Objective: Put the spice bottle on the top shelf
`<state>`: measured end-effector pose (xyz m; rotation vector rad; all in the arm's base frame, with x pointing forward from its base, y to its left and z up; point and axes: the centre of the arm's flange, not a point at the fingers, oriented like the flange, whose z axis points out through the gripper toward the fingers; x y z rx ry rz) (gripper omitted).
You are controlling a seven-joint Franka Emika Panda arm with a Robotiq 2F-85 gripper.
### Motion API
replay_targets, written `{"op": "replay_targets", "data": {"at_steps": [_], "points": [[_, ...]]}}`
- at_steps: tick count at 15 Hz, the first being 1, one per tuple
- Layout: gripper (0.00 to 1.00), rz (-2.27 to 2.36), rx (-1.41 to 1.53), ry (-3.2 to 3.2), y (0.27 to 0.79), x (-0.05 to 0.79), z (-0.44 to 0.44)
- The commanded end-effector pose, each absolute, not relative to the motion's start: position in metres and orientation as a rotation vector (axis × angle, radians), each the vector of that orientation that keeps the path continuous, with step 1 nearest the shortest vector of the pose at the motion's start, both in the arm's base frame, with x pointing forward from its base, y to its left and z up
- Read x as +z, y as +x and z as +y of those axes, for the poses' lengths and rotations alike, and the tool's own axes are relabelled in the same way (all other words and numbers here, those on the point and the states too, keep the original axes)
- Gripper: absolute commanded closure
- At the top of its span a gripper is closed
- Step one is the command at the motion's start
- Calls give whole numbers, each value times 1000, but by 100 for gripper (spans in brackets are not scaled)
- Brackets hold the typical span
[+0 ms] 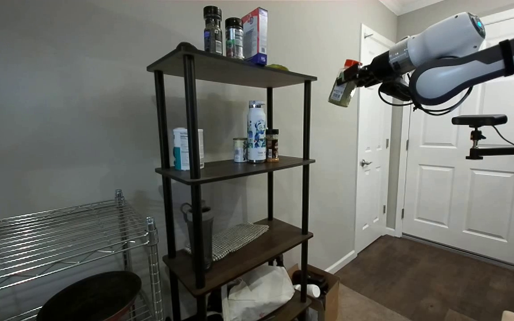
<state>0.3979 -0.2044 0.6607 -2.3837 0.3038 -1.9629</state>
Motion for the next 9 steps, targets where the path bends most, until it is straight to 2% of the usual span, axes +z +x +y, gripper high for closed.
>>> {"op": "replay_targets", "data": {"at_steps": [1, 9], "points": [[61, 239, -2012, -2363, 358, 695, -178], [61, 11, -1813, -2691, 338, 717, -126]]}}
